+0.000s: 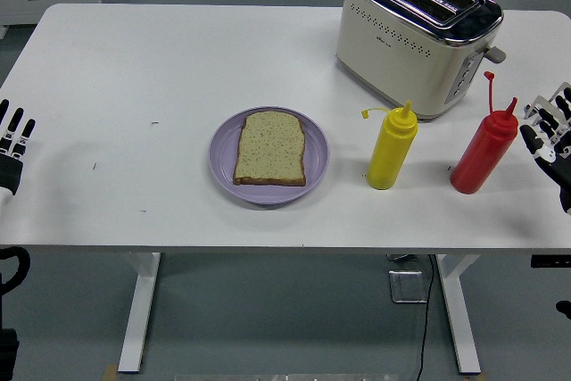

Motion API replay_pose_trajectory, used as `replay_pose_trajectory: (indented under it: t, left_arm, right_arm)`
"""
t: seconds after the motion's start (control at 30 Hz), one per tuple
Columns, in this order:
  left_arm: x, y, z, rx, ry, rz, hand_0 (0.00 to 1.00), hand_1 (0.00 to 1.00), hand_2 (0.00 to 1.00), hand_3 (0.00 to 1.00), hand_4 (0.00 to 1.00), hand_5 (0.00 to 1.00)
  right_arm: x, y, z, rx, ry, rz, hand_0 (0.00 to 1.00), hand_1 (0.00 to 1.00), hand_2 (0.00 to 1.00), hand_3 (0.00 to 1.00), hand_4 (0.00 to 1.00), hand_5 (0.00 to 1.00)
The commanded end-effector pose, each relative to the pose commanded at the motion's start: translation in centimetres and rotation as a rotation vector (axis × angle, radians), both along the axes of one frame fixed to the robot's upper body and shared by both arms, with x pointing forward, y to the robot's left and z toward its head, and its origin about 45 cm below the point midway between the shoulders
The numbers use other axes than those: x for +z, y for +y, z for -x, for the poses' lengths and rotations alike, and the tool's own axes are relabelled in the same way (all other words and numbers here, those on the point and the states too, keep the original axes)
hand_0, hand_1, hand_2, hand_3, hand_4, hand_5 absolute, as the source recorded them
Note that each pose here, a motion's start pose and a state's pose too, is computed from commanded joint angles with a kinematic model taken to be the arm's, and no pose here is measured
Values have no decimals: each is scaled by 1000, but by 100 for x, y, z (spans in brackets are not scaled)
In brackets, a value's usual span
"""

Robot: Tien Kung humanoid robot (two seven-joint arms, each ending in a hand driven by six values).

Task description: Pick up the cup,pour liquid into bread,place the cup on the desk

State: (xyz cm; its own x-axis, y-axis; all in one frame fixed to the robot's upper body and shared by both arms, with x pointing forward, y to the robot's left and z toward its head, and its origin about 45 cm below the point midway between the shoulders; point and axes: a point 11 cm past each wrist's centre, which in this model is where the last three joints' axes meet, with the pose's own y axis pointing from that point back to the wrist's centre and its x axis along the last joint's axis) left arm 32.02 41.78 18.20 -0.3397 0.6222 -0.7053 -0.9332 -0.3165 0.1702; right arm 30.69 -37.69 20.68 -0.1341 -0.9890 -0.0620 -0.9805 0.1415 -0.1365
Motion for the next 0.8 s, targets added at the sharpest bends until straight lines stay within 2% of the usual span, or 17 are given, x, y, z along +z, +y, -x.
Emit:
replay_pose_trajectory:
  t: [0.2,0.23,0.27,0.4,0.43,0.6,0.63,0.8]
  left_arm:
    - [2,4,2,1,0,-1,777,727,724,659,521,927]
    - [1,4,2,1,0,-1,777,727,724,659,521,926]
    - [1,3,1,1,0,-1,777,727,724,659,521,926]
    - [-2,1,2,0,1,0,777,727,724,659,521,926]
    - [-2,2,2,0,1,-1,777,727,725,659,521,927]
    - [-6,1,5,0,2,-1,777,727,725,659,521,927]
    - [-6,1,5,0,2,-1,777,728,724,660,521,928]
    - [-11,-5,5,-2,4,-2,777,728,724,660,521,928]
  right_arm:
    - [263,-191,-8,-18,-103,-239,978,923,998,998,888,269]
    - [298,-225,-18,-17,-114,-273,934,884,953,990,885,307]
    - [331,-262,-24,-16,-128,-316,934,884,953,990,885,307]
    - [362,-403,-60,-44,-142,-504,934,884,953,990,885,307]
    - [346,-451,-74,-69,-130,-548,871,818,869,929,778,510]
    - [218,-589,-102,-136,-75,-746,871,818,869,929,778,510]
    - [206,-596,-104,-139,-69,-756,823,765,804,843,699,616]
    - [85,-654,-88,-164,-25,-772,823,765,804,843,699,616]
